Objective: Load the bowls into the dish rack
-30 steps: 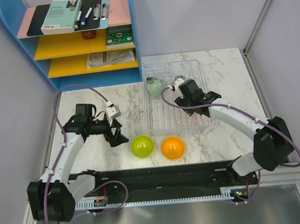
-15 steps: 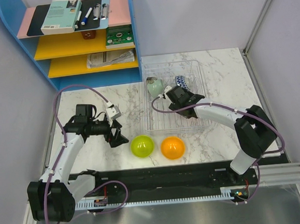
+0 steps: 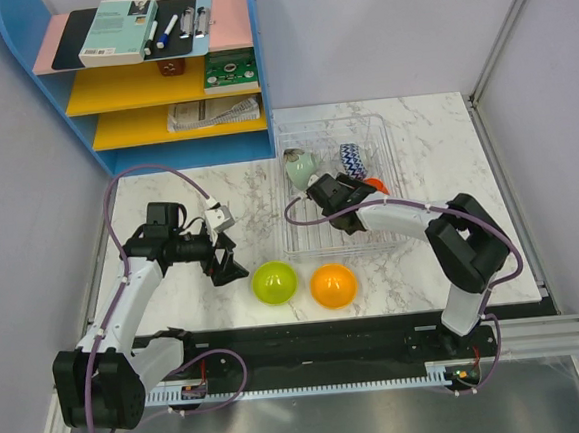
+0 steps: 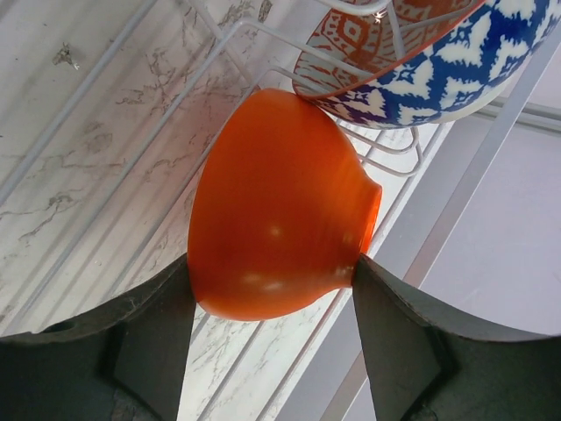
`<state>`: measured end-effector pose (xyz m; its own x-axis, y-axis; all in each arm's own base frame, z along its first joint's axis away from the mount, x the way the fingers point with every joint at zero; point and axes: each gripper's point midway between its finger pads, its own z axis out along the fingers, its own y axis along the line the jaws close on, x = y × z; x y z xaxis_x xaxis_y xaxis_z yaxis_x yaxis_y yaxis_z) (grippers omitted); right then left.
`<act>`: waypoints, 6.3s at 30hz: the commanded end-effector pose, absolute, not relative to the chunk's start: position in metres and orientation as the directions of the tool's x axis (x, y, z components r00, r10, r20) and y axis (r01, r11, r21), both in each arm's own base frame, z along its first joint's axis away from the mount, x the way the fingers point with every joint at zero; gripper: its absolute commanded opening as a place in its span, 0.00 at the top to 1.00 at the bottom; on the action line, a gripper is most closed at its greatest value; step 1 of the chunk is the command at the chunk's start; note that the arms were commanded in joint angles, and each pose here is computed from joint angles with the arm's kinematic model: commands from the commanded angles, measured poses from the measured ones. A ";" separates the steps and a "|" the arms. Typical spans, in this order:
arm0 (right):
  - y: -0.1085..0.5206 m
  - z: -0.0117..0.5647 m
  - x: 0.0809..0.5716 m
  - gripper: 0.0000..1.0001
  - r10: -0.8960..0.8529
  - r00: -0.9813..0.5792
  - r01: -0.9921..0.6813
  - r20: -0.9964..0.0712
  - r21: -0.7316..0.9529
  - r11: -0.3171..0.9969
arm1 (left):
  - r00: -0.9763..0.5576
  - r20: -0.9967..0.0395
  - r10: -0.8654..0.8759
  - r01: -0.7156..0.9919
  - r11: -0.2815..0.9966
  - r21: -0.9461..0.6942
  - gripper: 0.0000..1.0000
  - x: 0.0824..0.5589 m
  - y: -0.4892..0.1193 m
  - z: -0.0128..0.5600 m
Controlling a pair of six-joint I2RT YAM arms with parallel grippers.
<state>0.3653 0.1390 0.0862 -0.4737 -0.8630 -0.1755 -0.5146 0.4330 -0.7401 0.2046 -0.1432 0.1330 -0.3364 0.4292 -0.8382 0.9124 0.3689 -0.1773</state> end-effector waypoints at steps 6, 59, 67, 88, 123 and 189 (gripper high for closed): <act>0.152 0.086 0.367 0.07 -0.877 -0.447 -0.515 -0.174 -0.752 0.411 | -0.276 -0.864 0.422 0.935 0.325 -0.140 0.00 0.201 -0.147 0.139; 0.198 0.290 0.328 0.02 -0.560 -0.232 -0.577 -0.795 -0.351 0.737 | -0.350 -0.599 0.720 0.935 0.311 -0.173 0.98 0.220 -0.176 0.040; 0.200 0.328 0.333 0.03 -0.307 -0.275 -0.627 -0.911 -0.072 0.776 | -0.261 -0.763 0.591 0.917 0.399 -0.005 0.98 0.266 -0.148 0.137; 0.321 0.269 0.278 0.05 -0.232 -0.711 -0.698 -0.664 0.706 0.120 | 0.055 -0.949 0.310 0.868 0.455 0.199 0.98 0.343 -0.219 0.284; 0.337 0.251 0.293 0.23 -0.213 -0.759 -0.635 -0.615 0.772 0.033 | 0.076 -0.955 0.286 0.887 0.417 0.196 0.98 0.328 -0.237 0.291; 0.241 0.197 0.364 1.00 -0.771 -0.152 -0.748 -0.619 -0.437 0.499 | -0.324 -0.942 0.086 0.599 0.790 -0.134 0.00 0.310 -0.031 0.199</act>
